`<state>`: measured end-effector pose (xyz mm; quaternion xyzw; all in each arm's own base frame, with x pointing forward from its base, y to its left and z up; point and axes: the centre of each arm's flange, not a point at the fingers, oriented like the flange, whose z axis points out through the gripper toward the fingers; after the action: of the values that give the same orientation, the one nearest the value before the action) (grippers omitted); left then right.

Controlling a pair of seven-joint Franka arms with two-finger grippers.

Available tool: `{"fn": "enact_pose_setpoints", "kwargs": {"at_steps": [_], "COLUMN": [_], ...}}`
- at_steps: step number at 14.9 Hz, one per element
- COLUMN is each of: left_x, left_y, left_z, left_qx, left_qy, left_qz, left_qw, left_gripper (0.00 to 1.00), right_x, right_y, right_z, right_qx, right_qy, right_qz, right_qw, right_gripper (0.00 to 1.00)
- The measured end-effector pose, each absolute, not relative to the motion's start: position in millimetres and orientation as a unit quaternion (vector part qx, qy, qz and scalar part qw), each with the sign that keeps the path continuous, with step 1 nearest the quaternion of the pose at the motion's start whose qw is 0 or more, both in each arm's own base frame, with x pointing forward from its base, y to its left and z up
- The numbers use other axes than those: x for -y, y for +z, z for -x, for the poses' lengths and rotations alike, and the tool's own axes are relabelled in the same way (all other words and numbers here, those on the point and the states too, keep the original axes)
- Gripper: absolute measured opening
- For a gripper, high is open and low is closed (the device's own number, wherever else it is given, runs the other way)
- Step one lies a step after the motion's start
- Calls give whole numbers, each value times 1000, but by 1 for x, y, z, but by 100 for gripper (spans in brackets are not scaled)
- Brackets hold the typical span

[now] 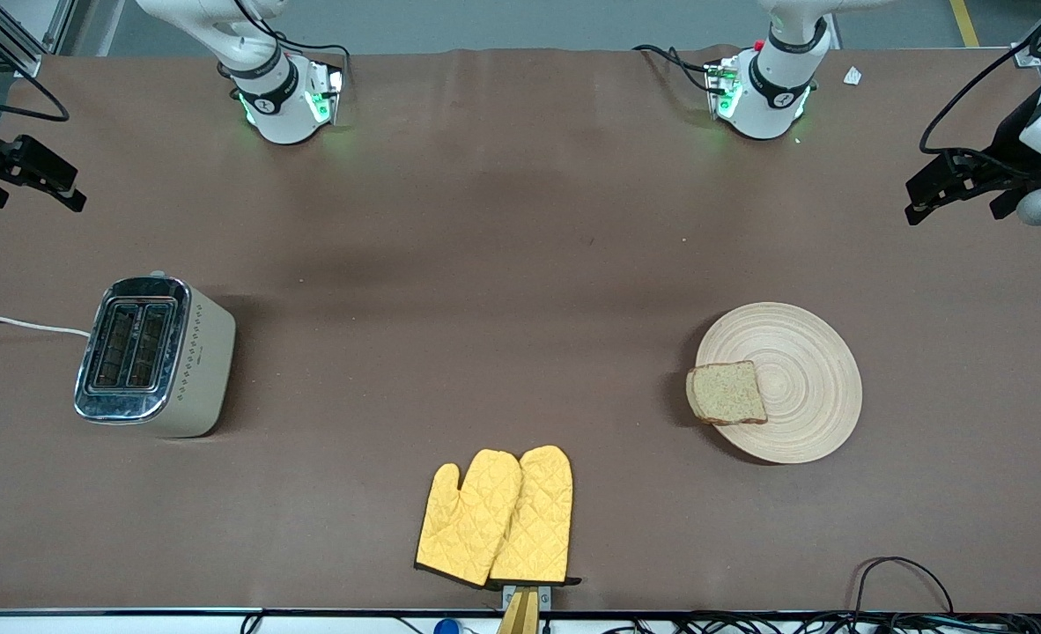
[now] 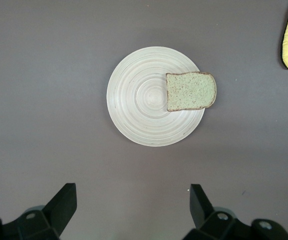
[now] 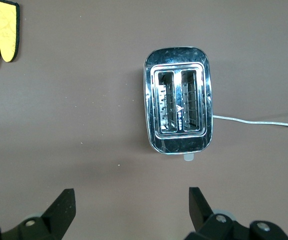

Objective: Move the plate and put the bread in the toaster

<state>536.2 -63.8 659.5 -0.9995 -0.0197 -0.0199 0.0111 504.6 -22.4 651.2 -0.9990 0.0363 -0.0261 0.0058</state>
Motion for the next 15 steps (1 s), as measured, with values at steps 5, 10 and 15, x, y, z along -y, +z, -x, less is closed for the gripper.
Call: {"fn": "enact_pose_setpoints", "kwargs": {"at_steps": [5,10,15], "left_x": [63,39,-21], "left_y": [660,661,607], "left_z": [-536,-542,-588], "left_qx": [20,41,83], "left_qy": [-20,-23,-16], "left_qz": [1000,999,996], "left_qw": [11,10,-29], "left_gripper": [100,100,100], "right_x": [23,25,24], "right_y": [647,640,640], "right_z": [-505,-505,-505], "right_qx": [-37,-39,-38], "right_qy": [-22,-18,-19], "right_qz": [999,999,999], "right_qw": [6,6,7], "right_gripper": [100,100,100]}}
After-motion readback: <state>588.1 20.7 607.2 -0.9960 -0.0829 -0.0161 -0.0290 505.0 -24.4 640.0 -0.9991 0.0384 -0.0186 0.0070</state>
